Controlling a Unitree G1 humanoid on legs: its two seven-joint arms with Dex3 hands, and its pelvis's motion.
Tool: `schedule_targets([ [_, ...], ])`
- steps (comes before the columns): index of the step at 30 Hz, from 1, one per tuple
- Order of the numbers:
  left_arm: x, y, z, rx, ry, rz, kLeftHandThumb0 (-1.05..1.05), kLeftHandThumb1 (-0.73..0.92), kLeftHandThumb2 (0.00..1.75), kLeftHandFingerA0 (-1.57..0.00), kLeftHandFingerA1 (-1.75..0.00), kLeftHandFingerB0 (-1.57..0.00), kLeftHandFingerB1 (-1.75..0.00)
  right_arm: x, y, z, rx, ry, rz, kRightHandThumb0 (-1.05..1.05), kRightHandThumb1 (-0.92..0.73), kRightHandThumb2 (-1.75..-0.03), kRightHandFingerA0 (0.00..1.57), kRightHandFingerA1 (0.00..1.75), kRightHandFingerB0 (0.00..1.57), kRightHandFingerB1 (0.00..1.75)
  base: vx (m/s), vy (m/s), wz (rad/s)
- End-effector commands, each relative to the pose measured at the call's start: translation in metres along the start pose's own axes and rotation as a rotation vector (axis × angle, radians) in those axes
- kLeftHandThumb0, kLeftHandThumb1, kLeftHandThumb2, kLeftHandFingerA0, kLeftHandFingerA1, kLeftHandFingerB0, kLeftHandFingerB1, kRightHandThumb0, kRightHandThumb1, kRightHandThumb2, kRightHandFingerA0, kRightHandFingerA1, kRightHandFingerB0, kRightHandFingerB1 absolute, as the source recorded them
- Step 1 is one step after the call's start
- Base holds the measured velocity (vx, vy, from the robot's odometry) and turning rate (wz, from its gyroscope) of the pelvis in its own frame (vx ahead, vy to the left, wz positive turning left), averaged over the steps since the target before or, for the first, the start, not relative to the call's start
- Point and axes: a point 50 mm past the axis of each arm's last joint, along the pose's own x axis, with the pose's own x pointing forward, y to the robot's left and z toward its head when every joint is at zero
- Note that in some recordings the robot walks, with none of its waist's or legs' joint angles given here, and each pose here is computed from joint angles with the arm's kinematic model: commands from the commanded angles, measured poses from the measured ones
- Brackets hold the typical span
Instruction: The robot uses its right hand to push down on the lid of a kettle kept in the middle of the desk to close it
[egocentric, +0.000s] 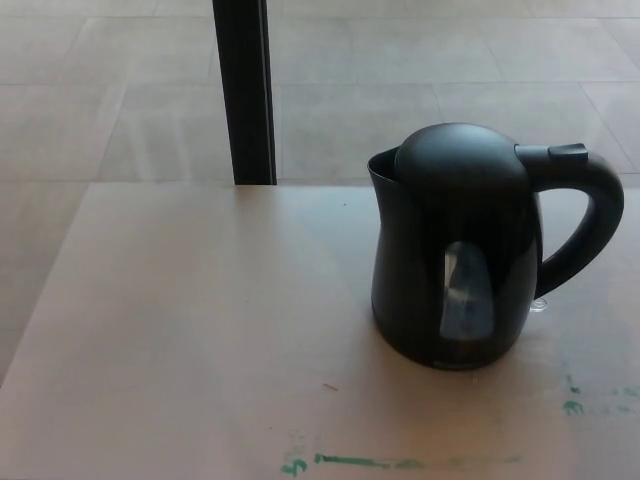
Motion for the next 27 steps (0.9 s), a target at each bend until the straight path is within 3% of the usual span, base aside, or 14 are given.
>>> schedule_targets([
  [1,-0.008,0.017,-0.015,-0.038,0.035,0.046,-0.87,0.92,0.75,-0.48,-0.49,-0.40,-0.39,-0.167,-0.124,-0.130,0.577,0.194,-0.676,-0.73,-0.92,-0.76,0.45,0.54,0.37,0.41,0.00,0.000,0.00],
  [3,-0.008,0.017,-0.016,-0.032,0.035,0.045,-0.87,0.76,1.15,-0.40,-0.56,-0.32,-0.50,-0.198,-0.126,-0.157,0.556,0.311,-0.754,-0.74,-0.92,-0.75,0.48,0.54,0.39,0.40,-0.08,-0.015,0.02],
  [5,-0.008,0.016,-0.016,-0.032,0.035,0.041,-0.87,0.76,1.15,-0.40,-0.56,-0.32,-0.50,-0.210,-0.126,-0.166,0.565,0.350,-0.786,-0.74,-0.92,-0.74,0.52,0.59,0.38,0.42,-0.08,-0.017,0.02],
  [6,-0.008,0.017,-0.016,-0.033,0.033,0.040,-0.87,0.76,1.15,-0.40,-0.55,-0.33,-0.50,-0.228,-0.124,-0.177,0.574,0.413,-0.830,-0.70,-0.78,-1.15,0.48,0.66,0.33,0.55,0.00,0.000,0.00],
  [8,-0.008,0.017,-0.015,-0.035,0.032,0.045,-0.86,0.76,1.15,-0.40,-0.55,-0.33,-0.50,-0.242,-0.120,-0.184,0.539,0.471,-0.866,-0.74,-0.92,-0.77,0.54,0.59,0.39,0.44,0.00,0.000,0.00],
  [9,-0.009,0.017,-0.016,-0.038,0.030,0.042,-0.86,0.75,1.14,-0.40,-0.56,-0.33,-0.50,-0.253,-0.117,-0.189,0.532,0.506,-0.905,-0.71,-0.78,-1.17,0.51,0.66,0.35,0.55,0.00,0.000,0.00],
  [11,-0.009,0.017,-0.017,-0.043,0.037,0.043,-0.89,0.92,0.75,-0.48,-0.48,-0.40,-0.40,-0.279,-0.106,-0.200,0.579,0.566,-0.954,-0.84,-0.92,-0.77,0.49,0.67,0.34,0.51,0.00,0.000,0.00],
  [13,-0.008,0.016,-0.017,-0.025,0.034,0.040,-0.86,0.77,1.14,-0.42,-0.56,-0.35,-0.51,-0.289,-0.101,-0.207,0.595,0.607,-0.951,-0.84,-0.92,-0.78,0.43,0.69,0.28,0.53,0.00,0.000,0.00],
  [14,-0.008,0.015,-0.017,-0.025,0.034,0.038,-0.86,0.76,1.15,-0.40,-0.56,-0.32,-0.50,-0.292,-0.099,-0.208,0.586,0.622,-0.945,-0.81,-0.78,-1.18,0.42,0.70,0.27,0.59,0.00,0.000,0.00],
  [16,-0.007,0.014,-0.017,-0.036,0.032,0.034,-0.87,0.76,1.15,-0.40,-0.56,-0.32,-0.50,-0.302,-0.091,-0.214,0.601,0.657,-0.943,-0.87,-0.92,-0.81,0.40,0.73,0.25,0.54,0.00,0.000,0.00],
  [17,-0.007,0.013,-0.017,-0.034,0.033,0.031,-0.90,0.92,0.75,-0.46,-0.47,-0.38,-0.39,-0.315,-0.081,-0.220,0.626,0.701,-0.972,-0.83,-0.92,-0.74,0.43,0.71,0.31,0.54,0.00,0.000,0.00],
  [18,-0.007,0.012,-0.017,-0.036,0.033,0.032,-0.86,0.76,1.16,-0.40,-0.57,-0.31,-0.50,-0.320,-0.074,-0.222,0.607,0.729,-0.964,-0.84,-0.81,-1.18,0.43,0.72,0.28,0.59,0.00,0.000,0.00],
  [19,-0.007,0.012,-0.018,-0.018,0.031,0.027,-0.96,0.82,0.90,-0.44,-0.52,-0.35,-0.44,-0.324,-0.067,-0.226,0.658,0.749,-1.021,-0.86,-0.92,-0.71,0.49,0.78,0.35,0.57,0.00,0.000,0.00],
  [27,-0.006,0.012,-0.017,-0.015,0.032,0.054,-0.87,0.92,0.76,-0.49,-0.48,-0.40,-0.40,-0.329,-0.039,-0.236,0.656,0.838,-0.983,-0.80,-0.92,-0.70,0.60,0.80,0.42,0.58,0.00,0.000,0.00],
])
